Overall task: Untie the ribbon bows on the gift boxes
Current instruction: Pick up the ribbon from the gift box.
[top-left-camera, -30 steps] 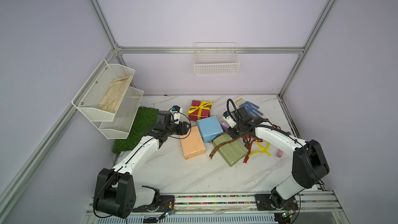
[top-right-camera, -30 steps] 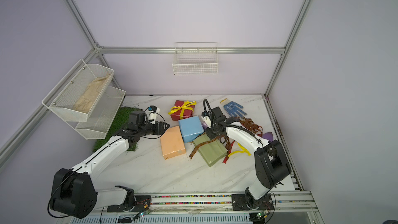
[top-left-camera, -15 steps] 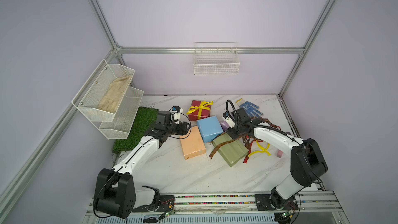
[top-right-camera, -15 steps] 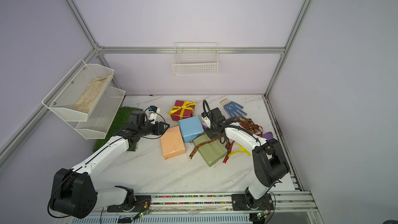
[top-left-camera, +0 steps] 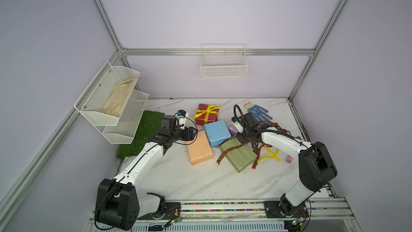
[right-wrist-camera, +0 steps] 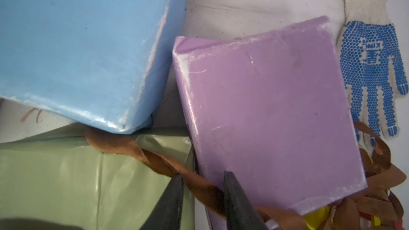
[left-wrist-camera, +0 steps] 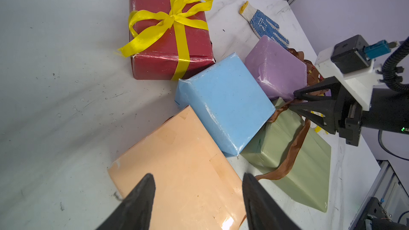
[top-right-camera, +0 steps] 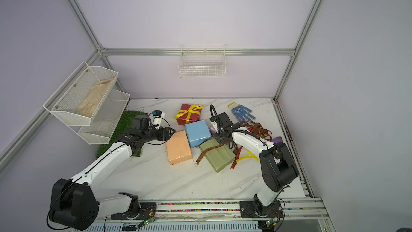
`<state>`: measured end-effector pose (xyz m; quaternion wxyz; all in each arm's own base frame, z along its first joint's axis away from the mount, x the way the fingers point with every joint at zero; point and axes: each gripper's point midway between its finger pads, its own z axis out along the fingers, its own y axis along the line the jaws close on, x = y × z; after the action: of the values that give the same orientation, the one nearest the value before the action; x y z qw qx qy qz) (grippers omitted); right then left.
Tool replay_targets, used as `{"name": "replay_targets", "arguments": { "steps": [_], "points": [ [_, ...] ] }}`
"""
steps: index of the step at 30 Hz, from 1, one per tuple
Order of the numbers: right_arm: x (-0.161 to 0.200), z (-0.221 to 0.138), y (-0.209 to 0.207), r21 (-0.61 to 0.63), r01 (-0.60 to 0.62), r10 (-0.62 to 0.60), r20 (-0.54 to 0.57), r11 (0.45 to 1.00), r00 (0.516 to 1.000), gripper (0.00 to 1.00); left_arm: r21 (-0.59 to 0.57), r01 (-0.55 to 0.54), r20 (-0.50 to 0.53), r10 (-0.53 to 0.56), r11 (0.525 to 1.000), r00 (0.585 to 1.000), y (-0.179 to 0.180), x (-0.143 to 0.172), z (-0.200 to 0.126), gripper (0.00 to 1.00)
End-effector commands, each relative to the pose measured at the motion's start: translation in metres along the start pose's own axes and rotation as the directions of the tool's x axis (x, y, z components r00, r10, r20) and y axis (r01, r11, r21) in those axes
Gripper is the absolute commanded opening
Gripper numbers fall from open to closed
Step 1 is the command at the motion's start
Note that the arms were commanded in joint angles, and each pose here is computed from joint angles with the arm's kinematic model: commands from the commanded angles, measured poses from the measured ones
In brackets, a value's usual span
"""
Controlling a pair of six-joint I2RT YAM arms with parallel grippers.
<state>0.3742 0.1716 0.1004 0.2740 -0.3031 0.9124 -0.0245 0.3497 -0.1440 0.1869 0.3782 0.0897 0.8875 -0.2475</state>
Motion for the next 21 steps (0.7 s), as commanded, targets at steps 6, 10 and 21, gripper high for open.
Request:
{"name": "replay_targets", "arguments": {
  "steps": [6,10,21],
  "points": [
    [-0.013,-0.02,0.003,-0.029,-0.035,0.037,0.067,0.999,0.997,0.0,0.009,-0.05,0.085,0.049,0.999,0.995,-0.012,-0.031,-0.014,0.64],
    [-0.013,-0.039,0.007,-0.071,-0.091,0.097,0.089,0.993,0.991,0.0,0.007,-0.056,0.088,0.055,0.998,0.995,-0.012,-0.032,-0.015,0.64],
    [0.049,-0.049,0.035,-0.169,-0.226,0.206,-0.132,0.959,0.97,0.01,0.019,-0.063,0.088,0.061,0.998,0.994,-0.015,-0.031,-0.016,0.64]
  ]
}}
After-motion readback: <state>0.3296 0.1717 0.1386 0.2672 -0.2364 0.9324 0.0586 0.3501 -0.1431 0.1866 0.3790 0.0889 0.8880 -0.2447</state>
